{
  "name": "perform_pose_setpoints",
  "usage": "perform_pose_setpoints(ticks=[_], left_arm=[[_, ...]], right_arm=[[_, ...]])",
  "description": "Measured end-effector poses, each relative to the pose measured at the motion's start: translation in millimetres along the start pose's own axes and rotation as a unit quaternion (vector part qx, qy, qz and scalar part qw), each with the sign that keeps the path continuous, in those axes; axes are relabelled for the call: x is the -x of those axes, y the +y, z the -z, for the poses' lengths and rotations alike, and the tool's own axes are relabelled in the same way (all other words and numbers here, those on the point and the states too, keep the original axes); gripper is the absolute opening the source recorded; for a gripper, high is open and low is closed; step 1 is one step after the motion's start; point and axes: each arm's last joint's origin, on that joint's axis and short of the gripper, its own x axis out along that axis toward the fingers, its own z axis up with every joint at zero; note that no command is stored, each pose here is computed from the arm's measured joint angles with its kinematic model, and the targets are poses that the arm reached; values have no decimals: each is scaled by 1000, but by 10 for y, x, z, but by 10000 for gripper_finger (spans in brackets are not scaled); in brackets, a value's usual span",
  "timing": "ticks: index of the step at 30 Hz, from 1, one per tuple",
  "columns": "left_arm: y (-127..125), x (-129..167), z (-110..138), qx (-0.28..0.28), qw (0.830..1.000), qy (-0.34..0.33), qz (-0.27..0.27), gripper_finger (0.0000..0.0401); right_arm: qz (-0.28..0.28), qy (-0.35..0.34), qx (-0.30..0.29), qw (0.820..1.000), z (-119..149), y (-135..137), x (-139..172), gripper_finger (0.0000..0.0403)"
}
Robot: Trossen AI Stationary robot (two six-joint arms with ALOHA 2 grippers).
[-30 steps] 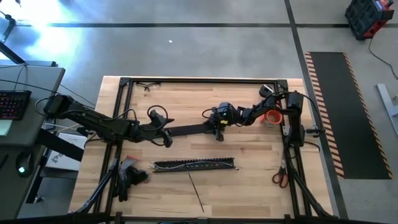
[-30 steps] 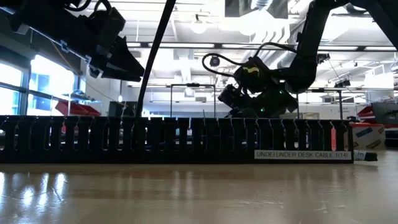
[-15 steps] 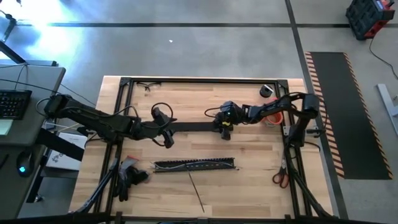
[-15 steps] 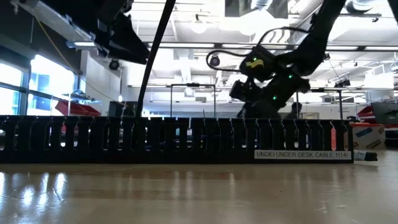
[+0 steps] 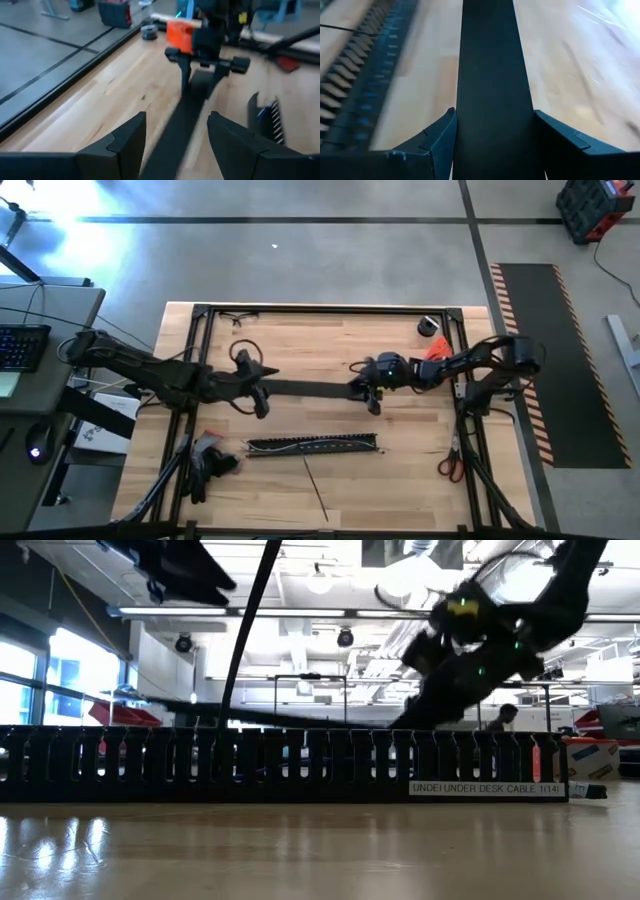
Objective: Ziptie cables
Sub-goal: Close the black cable duct with a black cable duct lid
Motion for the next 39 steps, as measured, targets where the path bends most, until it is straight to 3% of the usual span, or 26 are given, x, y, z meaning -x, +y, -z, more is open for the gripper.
perform_pose_setpoints(ticks=[3,6,12,18,26,29,39], left_arm=[[58,128,-81,19,999,-20,25,181],[109,252,-154,30,997,-9,65,150],[127,378,-313,32,995,49,86,13],[61,424,-443,64,980,129,135,1],[-273,502,-169,41,958,200,203,0],[-335,568,7,36,956,210,201,0],[-302,597,646,95,949,235,189,0]], right_arm=[[-4,7,18,1000,-155,187,1,205],[-5,23,38,999,-302,395,-11,205],[-39,22,44,998,-484,775,-22,205],[-38,25,38,998,-560,1127,-9,205],[-40,44,33,998,-579,1359,-80,205],[-37,62,41,997,-571,1369,-145,205],[-30,81,43,995,-555,1349,-250,205]])
